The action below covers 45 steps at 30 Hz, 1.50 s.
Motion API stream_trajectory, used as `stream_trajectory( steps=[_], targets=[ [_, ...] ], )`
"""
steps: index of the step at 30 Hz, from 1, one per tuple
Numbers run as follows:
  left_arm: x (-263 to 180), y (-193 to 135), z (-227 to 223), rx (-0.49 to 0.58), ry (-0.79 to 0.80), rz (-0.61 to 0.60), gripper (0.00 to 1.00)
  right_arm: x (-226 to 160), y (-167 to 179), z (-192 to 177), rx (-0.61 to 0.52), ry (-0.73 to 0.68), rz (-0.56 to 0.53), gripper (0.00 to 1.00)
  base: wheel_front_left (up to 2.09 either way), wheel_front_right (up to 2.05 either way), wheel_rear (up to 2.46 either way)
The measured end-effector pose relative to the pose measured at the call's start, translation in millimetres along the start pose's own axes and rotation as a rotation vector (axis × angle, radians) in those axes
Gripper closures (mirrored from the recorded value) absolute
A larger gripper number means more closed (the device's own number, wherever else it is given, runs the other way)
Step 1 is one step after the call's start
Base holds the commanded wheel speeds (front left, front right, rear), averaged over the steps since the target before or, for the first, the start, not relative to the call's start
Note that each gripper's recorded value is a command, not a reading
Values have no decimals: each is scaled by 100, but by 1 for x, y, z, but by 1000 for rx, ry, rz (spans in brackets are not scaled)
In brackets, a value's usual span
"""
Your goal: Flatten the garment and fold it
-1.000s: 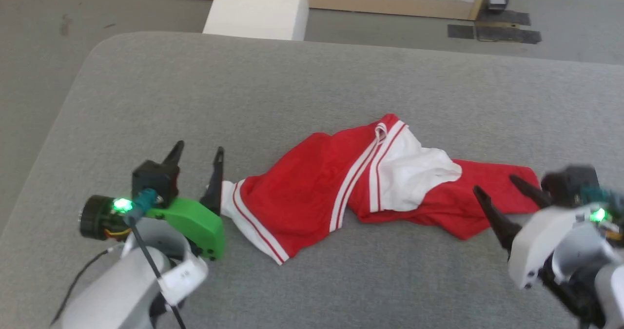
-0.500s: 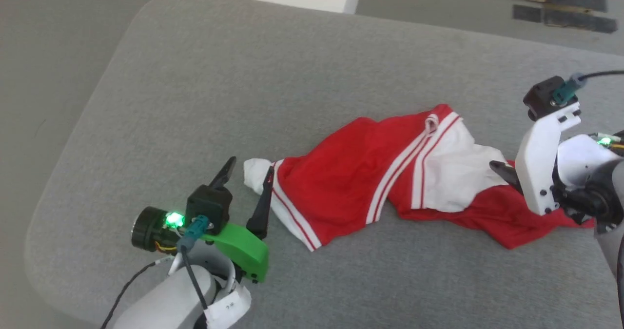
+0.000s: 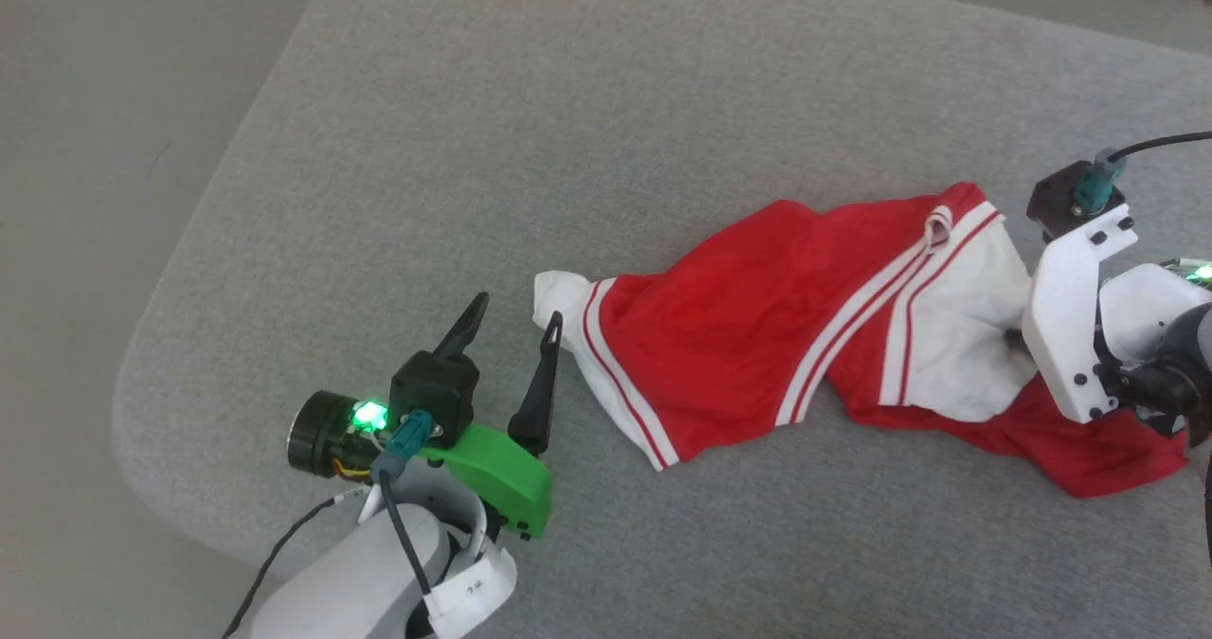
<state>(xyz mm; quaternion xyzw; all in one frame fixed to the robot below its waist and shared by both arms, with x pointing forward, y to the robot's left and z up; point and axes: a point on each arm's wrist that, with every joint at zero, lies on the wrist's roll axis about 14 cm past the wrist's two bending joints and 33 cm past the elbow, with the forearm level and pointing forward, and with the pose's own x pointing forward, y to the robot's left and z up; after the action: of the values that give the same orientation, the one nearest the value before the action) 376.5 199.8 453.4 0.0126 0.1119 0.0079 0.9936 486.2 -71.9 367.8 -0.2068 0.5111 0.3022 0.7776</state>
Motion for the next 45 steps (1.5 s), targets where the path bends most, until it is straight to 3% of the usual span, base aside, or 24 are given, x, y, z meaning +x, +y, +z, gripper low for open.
stream_trajectory(
  steps=[4, 11, 18, 23, 28, 36, 41, 42, 43, 45],
  targets=[
    [0, 3, -3, -8, 6, 21, 0, 6, 5, 8, -21, -32, 21, 100, 0, 0, 0],
    [-2, 6, 2, -15, -11, 25, 0, -19, -12, 36, -86, -186, -51, 100, 0, 0, 0],
    [-2, 0, 19, -26, -60, 2, 0, -105, -72, 95, -189, -489, -280, 100, 0, 0, 0],
    [-2, -6, 27, -34, -85, -21, 0, -151, -70, 109, -370, -652, -363, 100, 0, 0, 0],
    [-4, -10, 27, -39, -80, -42, 0, -135, -30, 67, -467, -611, -252, 100, 0, 0, 0],
    [0, -24, 29, -48, -61, -92, 0, -79, 57, -63, -462, -372, 31, 100, 0, 0, 0],
    [2, -34, 33, -50, -63, -121, 0, -68, 91, -95, -495, -318, 108, 98, 0, 0, 0],
    [2, -35, 33, -52, -63, -125, 0, -66, 96, -99, -501, -310, 121, 55, 0, 0, 0],
    [2, -36, 34, -53, -61, -128, 0, -65, 101, -103, -507, -302, 130, 0, 0, 0, 0],
    [1, -38, 34, -55, -58, -135, 0, -66, 103, -106, -507, -299, 136, 0, 0, 0, 0]
  ],
)
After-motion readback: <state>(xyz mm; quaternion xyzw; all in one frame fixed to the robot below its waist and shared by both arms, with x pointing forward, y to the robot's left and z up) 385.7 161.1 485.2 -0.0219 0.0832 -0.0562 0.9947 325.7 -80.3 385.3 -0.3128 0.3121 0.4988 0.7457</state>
